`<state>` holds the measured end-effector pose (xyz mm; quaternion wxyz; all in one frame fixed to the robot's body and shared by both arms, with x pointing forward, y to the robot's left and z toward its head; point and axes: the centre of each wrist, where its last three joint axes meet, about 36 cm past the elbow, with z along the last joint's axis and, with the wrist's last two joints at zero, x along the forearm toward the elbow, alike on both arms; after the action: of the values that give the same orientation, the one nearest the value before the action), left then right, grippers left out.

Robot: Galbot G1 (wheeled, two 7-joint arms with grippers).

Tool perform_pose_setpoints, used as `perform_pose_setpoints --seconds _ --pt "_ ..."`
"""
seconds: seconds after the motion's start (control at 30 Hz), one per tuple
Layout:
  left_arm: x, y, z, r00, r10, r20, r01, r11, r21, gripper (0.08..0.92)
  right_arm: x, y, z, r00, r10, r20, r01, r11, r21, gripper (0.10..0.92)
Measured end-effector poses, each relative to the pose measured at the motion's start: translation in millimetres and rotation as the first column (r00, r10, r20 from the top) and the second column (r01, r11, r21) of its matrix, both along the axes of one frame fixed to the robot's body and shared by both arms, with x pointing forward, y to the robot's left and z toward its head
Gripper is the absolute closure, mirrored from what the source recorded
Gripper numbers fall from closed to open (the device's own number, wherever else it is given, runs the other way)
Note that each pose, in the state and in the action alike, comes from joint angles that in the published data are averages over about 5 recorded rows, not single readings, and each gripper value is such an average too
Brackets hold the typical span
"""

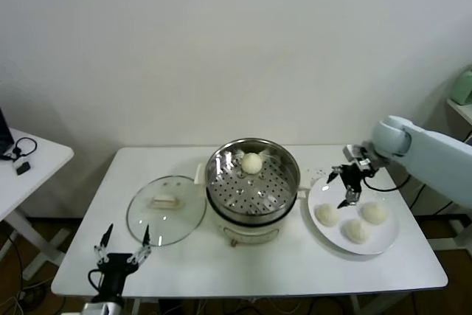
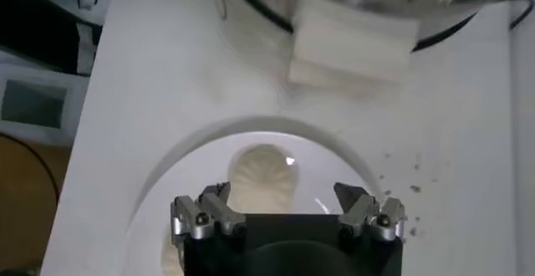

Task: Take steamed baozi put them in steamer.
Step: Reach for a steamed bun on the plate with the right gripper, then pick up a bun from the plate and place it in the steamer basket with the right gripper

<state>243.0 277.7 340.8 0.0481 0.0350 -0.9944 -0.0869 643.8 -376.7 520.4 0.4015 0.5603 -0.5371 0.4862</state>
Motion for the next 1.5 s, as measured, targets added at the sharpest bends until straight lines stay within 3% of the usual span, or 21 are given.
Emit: perform_pose_setpoints --seconds 0.43,0.9,1.2,1.5 --pt "-0.1 -0.6 -5.3 0.9999 0.002 -0.013 -0.002 1.000 0.001 0.177 0.7 3.4 -48.7 0.999 -0.005 -0.033 0.004 0.999 -0.033 0.200" --pt "-0.2 -1.4 -8.2 0.9998 0.004 -0.018 -0.004 1.000 0.000 0.177 7.2 11.3 -72.8 1.000 0.012 -0.026 -0.014 0.999 -0.046 0.202" --pt "-2.0 -1.2 -8.8 0.9998 0.004 -0.020 -0.004 1.000 0.001 0.177 10.2 12.8 -74.6 1.000 0.009 -0.021 -0.010 0.999 -0.042 0.324" --pt "-3.2 -0.8 -8.6 0.9998 0.007 -0.019 -0.007 1.000 0.001 0.177 10.3 11.4 -72.7 1.000 0.002 -0.017 -0.003 0.999 -0.033 0.352"
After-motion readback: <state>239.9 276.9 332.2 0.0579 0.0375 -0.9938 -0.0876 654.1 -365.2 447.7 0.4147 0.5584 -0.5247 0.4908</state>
